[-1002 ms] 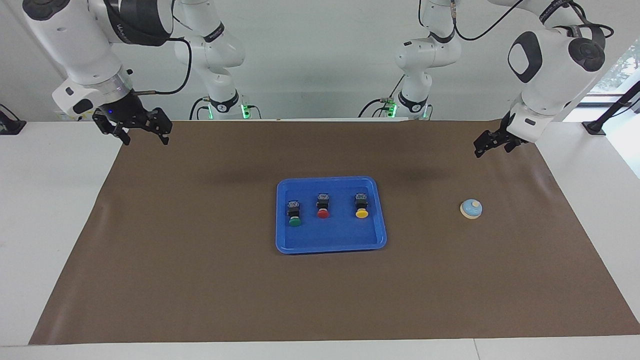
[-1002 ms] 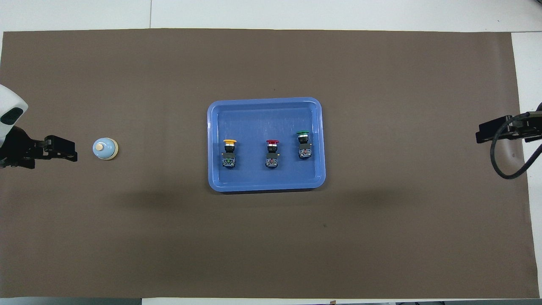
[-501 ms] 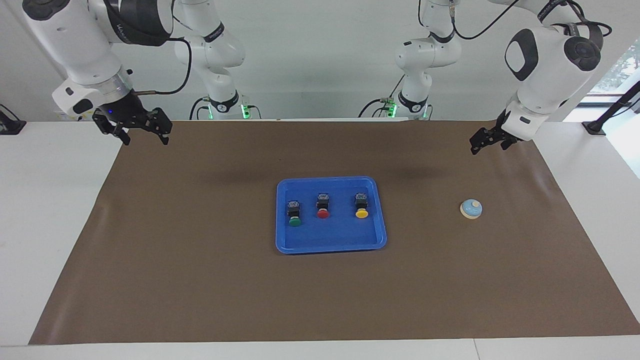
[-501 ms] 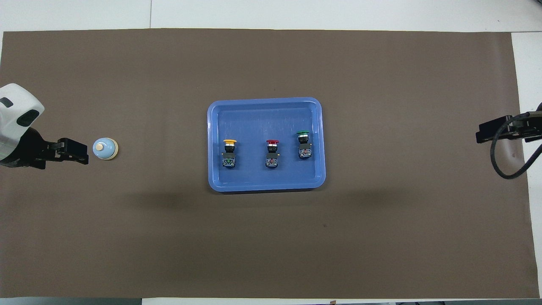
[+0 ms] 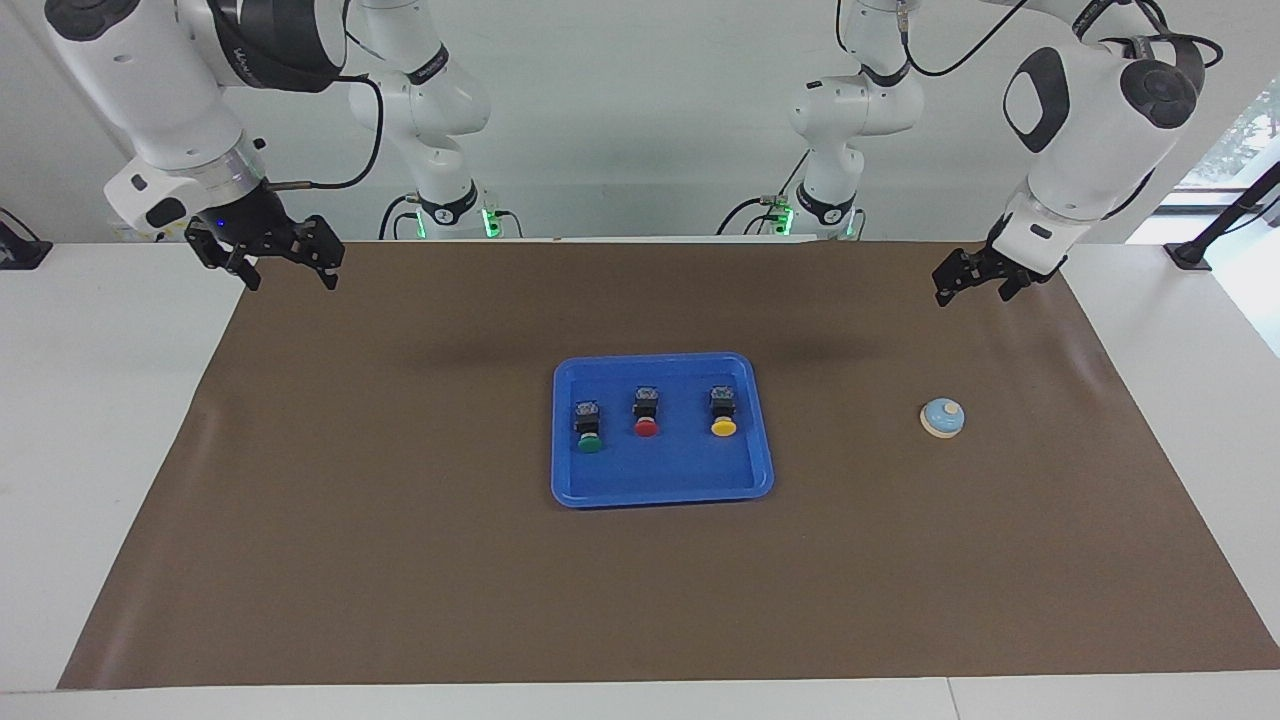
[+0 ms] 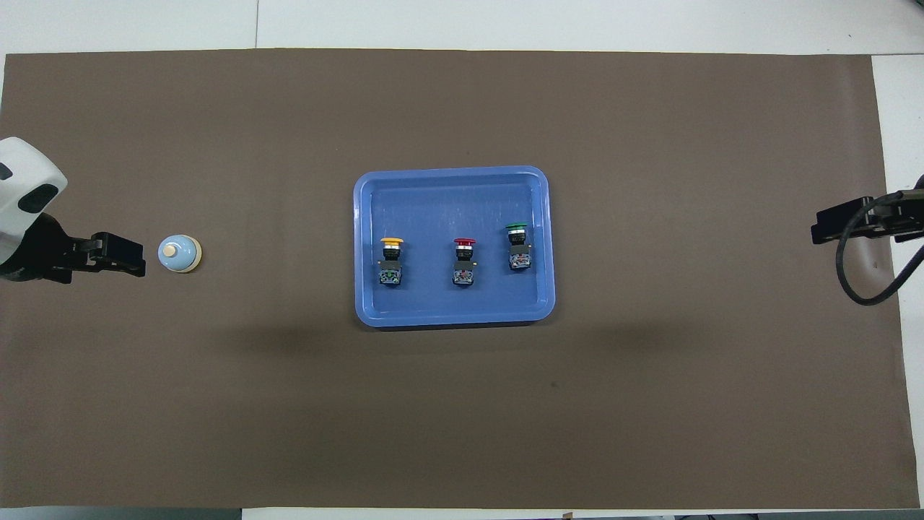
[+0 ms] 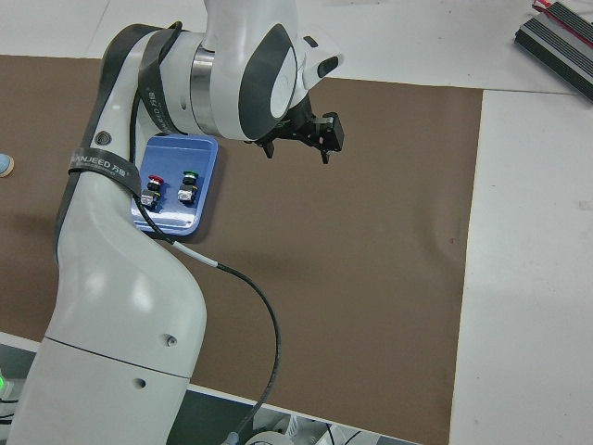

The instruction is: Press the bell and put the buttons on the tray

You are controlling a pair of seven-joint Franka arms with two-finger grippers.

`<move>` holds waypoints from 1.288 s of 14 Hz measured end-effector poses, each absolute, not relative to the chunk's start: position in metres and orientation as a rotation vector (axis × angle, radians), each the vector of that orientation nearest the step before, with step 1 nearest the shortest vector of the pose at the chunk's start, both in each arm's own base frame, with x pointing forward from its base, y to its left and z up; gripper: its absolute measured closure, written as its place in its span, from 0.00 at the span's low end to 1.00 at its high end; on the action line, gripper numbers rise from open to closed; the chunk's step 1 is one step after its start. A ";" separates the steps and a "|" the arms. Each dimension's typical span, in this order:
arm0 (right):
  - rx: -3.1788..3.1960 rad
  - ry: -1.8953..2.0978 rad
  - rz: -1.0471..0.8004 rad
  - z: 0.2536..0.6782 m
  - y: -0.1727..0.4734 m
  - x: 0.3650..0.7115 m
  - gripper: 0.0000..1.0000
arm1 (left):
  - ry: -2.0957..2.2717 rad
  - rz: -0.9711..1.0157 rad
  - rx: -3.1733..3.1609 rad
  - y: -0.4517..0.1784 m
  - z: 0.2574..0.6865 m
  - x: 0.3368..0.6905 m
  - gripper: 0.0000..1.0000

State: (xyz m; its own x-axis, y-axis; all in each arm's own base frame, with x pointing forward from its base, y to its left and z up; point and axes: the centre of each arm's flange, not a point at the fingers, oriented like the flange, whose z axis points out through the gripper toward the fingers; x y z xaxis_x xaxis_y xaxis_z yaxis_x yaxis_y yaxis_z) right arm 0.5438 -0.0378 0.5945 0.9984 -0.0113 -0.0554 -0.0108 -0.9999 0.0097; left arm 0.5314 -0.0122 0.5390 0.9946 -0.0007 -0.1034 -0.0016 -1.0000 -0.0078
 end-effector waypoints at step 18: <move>3.131 -0.017 -0.087 0.594 -0.038 0.544 0.00 | 0.025 0.087 -3.134 -0.018 0.573 0.543 0.00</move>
State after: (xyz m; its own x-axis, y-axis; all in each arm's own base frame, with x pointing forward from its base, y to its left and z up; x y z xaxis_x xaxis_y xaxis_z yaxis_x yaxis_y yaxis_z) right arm 0.5438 -0.0378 0.5944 0.9984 -0.0113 -0.0554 -0.0108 -0.9999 0.0097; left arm 0.5433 -0.0175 0.5729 0.9983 -0.0157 -0.0553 -0.0160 -0.9999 -0.0062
